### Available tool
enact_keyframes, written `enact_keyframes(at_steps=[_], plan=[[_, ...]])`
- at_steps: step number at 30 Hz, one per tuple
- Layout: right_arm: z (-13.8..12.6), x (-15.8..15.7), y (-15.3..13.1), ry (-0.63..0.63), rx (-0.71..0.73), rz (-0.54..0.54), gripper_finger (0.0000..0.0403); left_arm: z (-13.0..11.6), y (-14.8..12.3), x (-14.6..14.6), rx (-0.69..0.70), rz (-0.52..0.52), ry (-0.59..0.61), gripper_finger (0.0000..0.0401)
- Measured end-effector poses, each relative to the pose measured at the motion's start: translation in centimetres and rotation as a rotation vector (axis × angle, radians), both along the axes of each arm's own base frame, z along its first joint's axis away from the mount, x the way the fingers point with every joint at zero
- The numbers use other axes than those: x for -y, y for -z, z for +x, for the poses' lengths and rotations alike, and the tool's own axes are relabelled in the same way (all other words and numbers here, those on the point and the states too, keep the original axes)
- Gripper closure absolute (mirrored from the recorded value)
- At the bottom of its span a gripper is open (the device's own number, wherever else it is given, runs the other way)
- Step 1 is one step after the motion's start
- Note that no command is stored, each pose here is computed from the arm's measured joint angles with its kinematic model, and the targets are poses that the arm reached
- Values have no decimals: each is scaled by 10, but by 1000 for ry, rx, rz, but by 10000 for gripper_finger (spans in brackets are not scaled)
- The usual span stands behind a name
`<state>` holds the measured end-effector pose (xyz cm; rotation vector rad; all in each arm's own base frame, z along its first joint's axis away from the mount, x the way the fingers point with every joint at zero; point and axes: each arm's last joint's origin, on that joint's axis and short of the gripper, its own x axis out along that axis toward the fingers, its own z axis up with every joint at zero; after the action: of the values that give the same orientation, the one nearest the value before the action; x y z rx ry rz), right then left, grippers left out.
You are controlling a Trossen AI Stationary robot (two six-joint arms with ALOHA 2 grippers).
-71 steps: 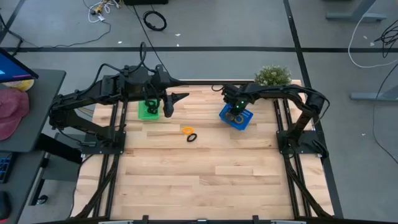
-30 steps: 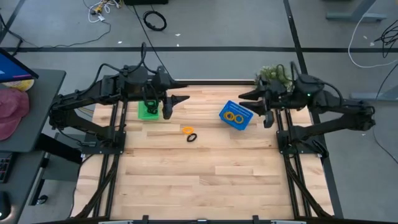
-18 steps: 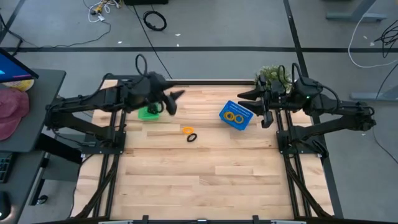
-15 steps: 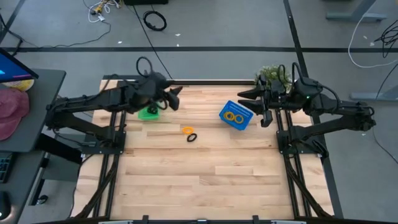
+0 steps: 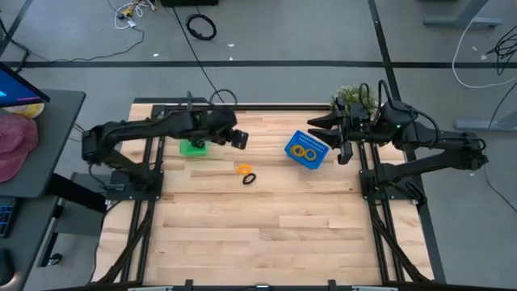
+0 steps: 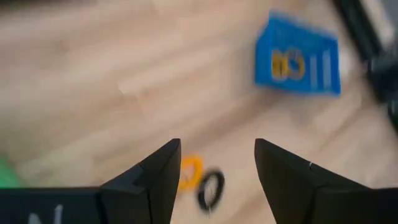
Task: Sort spring keychains
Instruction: Put the yellow spring keychain into the blue bin
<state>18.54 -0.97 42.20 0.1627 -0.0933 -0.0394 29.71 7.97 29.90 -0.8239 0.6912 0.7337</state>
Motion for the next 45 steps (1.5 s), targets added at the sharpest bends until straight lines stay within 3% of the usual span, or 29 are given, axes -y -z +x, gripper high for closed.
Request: enact_keyframes(at_steps=[7, 18, 30, 45], plan=[[8, 0, 4, 0, -26, 12, 270, 19, 52, -4, -212, -176, 116, 204], [11, 1, 6, -2, -33, 12, 270, 47, 119, -5, -387, -216, 158, 206], [11, 1, 6, -2, -33, 12, 270, 58, 150, -8, -430, -204, 195, 206], [11, 1, 6, -2, -31, 11, 270, 63, 149, -5, -423, -110, 232, 206]])
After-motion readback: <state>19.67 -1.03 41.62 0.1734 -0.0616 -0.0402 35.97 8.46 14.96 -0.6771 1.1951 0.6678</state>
